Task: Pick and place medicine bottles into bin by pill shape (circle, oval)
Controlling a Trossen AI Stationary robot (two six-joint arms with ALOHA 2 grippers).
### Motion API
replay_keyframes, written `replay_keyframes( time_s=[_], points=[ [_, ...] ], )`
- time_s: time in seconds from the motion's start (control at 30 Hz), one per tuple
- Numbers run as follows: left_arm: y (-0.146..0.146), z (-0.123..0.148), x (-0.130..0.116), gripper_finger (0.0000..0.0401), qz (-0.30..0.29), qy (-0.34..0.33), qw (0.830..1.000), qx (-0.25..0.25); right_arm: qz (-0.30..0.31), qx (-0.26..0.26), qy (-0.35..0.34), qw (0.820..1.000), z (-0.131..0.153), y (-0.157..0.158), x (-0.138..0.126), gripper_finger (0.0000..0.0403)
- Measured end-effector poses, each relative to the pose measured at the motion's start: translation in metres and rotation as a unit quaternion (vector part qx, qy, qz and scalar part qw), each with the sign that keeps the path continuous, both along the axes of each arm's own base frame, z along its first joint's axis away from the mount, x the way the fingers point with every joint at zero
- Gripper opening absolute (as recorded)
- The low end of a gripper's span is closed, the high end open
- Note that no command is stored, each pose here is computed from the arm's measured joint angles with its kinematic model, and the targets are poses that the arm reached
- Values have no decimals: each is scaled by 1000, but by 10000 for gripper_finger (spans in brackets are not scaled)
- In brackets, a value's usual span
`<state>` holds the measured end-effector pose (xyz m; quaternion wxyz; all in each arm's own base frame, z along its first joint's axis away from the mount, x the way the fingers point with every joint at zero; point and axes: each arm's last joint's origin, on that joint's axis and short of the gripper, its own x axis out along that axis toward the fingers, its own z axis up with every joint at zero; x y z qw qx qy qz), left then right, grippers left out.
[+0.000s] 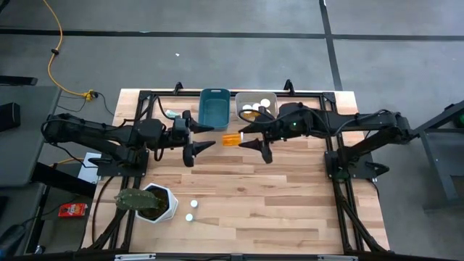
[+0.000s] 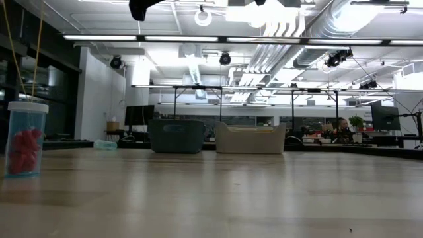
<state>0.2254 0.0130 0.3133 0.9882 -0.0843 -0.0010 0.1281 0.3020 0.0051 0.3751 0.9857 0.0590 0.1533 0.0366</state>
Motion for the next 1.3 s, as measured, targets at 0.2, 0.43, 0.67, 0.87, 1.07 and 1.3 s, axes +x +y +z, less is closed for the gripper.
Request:
replay_keyframes(
  time_s=[0.2,0.43,0.67,0.87,1.07,1.3],
  points=[
    [0,1,0,248,1,-2,1000,5,3,-3,2,1000,0,-1,0,183],
    [0,0,0,248,1,0,1000,9,-33,-21,14,999,1,-3,-1,185],
    [0,0,0,248,2,2,1000,9,-186,-112,117,969,22,-49,0,186],
    [0,0,0,248,2,4,1000,7,-277,-81,272,918,7,-134,13,186],
    [0,-1,0,248,2,4,1000,7,-325,-16,387,863,-40,-214,28,186],
    [0,0,0,248,2,4,1000,7,-318,42,450,833,-98,-254,43,186]
  ],
)
